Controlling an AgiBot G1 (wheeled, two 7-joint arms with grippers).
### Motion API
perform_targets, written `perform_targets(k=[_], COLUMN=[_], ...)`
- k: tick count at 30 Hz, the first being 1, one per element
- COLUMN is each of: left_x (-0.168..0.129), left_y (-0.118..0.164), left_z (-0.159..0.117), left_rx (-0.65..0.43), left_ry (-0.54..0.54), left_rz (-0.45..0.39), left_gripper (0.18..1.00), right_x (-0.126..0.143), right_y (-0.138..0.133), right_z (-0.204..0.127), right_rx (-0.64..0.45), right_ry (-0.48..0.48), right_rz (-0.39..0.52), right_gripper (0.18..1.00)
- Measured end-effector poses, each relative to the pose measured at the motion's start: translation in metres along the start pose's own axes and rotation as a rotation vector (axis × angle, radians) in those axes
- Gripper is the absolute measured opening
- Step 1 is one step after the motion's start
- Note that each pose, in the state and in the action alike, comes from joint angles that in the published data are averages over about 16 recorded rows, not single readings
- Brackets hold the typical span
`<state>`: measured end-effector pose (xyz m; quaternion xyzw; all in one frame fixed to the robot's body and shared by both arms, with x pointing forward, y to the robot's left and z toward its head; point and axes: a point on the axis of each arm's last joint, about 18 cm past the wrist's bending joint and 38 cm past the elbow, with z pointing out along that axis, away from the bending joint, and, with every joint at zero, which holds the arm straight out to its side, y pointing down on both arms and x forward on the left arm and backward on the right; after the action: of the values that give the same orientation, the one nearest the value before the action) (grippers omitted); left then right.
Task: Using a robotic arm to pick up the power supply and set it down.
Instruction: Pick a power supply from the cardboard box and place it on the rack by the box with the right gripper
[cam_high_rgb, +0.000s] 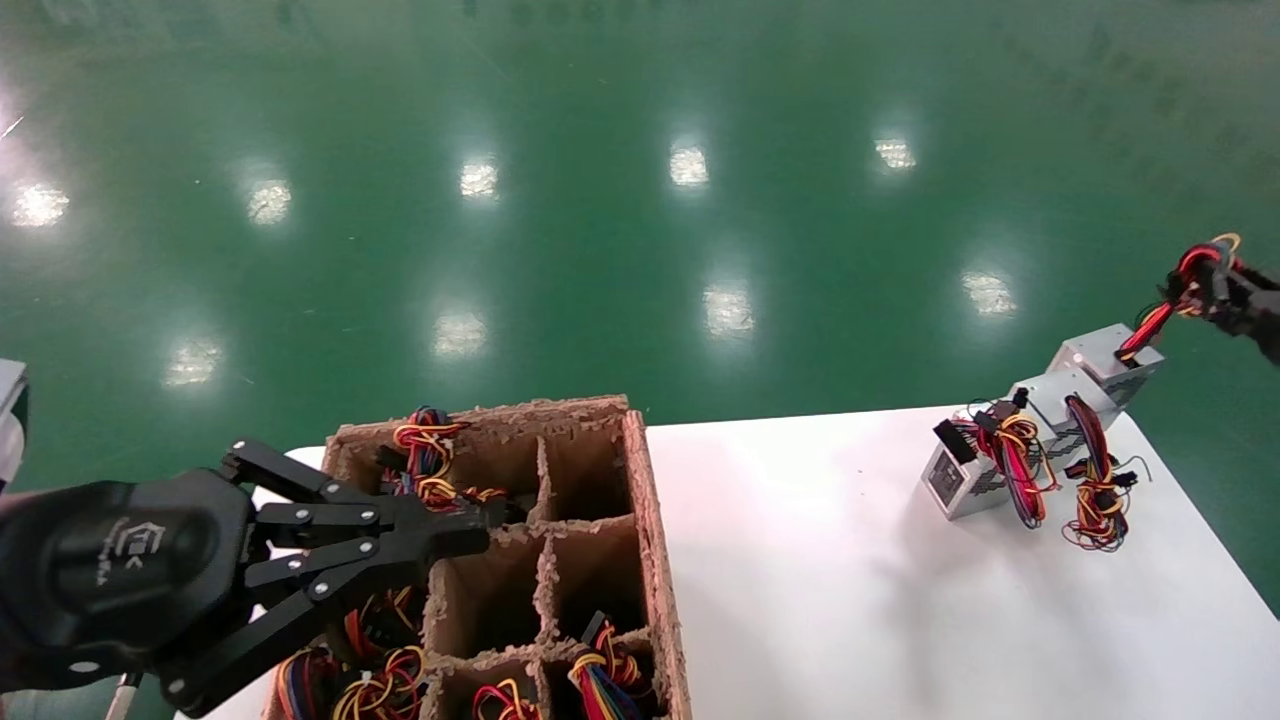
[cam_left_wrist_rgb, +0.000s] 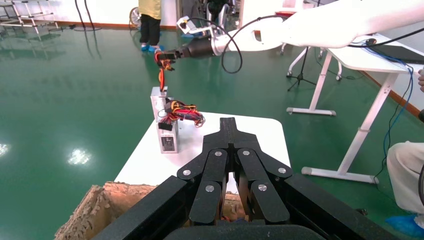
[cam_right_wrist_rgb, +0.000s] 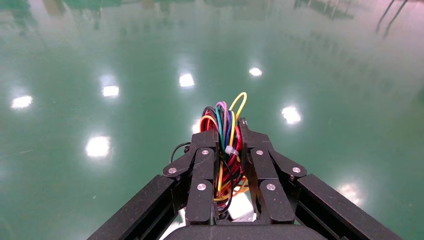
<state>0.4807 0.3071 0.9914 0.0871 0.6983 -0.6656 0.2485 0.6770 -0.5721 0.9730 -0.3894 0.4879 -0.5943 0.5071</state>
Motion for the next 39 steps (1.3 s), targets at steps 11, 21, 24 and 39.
perform_targets(k=[11, 21, 24, 39], left_x=[0.000, 0.000, 0.000, 0.000], left_y=[0.000, 0.000, 0.000, 0.000], left_z=[0.000, 0.000, 0.000, 0.000], left_rx=[0.000, 0.000, 0.000, 0.000], left_ry=[0.000, 0.000, 0.000, 0.000], left_rz=[0.000, 0.000, 0.000, 0.000], left_gripper=[0.191, 0.191, 0.191, 0.191], right_x=[0.004, 0.010, 0.012, 0.009], right_y=[0.015, 0.015, 0.014, 0.013], right_z=[-0.003, -0.006, -0.007, -0.007], right_rx=[-0.007, 0.003, 0.005, 0.001], right_ry=[-0.008, -0.004, -0.005, -0.036], right_rz=[0.023, 0.020, 0.017, 0.012], right_gripper=[0.248, 0.248, 0.248, 0.248])
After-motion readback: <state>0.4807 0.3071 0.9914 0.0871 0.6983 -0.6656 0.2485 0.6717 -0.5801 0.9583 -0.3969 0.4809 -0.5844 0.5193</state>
